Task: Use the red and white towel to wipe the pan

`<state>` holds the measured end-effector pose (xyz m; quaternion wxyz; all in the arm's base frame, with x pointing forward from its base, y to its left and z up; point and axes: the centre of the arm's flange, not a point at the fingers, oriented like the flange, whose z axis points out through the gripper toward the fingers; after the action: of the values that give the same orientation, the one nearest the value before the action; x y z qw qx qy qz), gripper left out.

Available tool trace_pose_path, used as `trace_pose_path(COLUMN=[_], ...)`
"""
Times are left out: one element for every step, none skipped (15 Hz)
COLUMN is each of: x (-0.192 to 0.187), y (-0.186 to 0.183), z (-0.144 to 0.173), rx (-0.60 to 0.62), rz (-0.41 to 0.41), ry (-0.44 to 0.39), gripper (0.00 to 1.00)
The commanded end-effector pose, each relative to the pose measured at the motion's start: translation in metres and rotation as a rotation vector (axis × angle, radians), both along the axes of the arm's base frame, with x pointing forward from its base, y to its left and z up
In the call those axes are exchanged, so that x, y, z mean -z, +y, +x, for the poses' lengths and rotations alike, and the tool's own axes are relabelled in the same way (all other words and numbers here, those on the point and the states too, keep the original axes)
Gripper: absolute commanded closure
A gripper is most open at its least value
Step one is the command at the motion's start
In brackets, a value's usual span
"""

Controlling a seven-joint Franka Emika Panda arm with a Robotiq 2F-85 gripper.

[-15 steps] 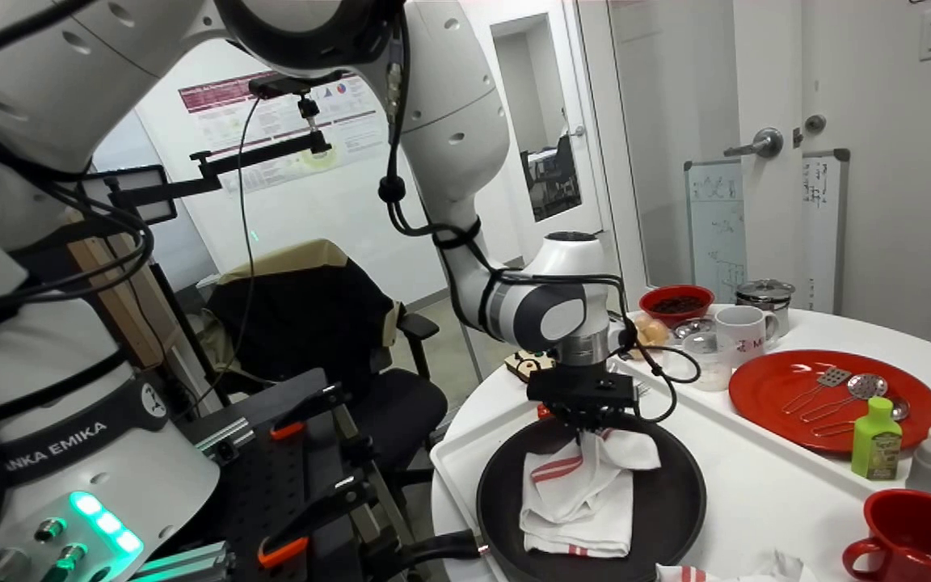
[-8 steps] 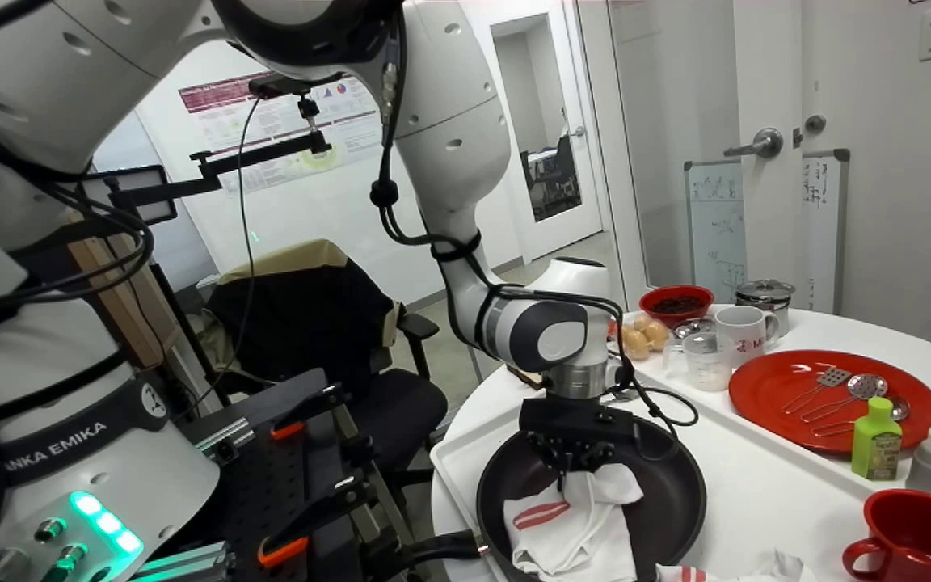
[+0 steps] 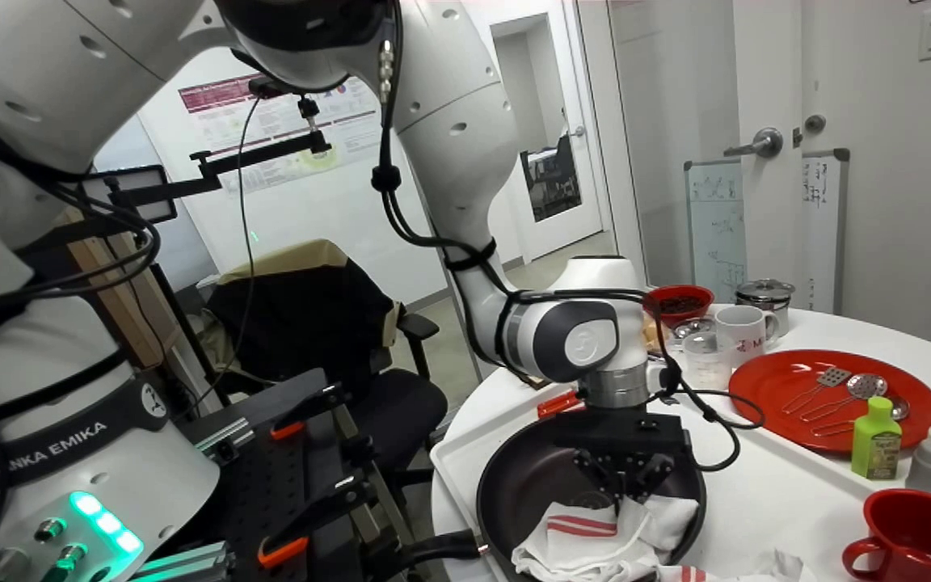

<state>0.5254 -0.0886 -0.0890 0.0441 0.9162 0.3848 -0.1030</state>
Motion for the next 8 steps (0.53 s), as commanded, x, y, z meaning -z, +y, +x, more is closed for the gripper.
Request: trace_pose_path(x=[-0.015, -0.02, -0.026, -0.031, -0.037, -0.041, -0.045, -0.047], y=[0.002, 0.007, 0.014, 0.023, 0.033, 0.042, 0.052, 0.061], z=[0.018, 0.022, 0.027, 0.03, 0.032, 0.033, 0.032, 0.031], rx=[0.021, 0.027, 0.029, 0.029, 0.024, 0.018, 0.008, -0.003], rz=[-0.05, -0.044, -0.028, -0.011, 0.008, 0.026, 0.051, 0.07], ry=[-0.143, -0.184, -0.219, -0.25, -0.278, -0.3, -0.313, -0.322], gripper=[0.99, 0.99, 0.99, 0.99, 0.99, 0.99, 0.99, 0.99])
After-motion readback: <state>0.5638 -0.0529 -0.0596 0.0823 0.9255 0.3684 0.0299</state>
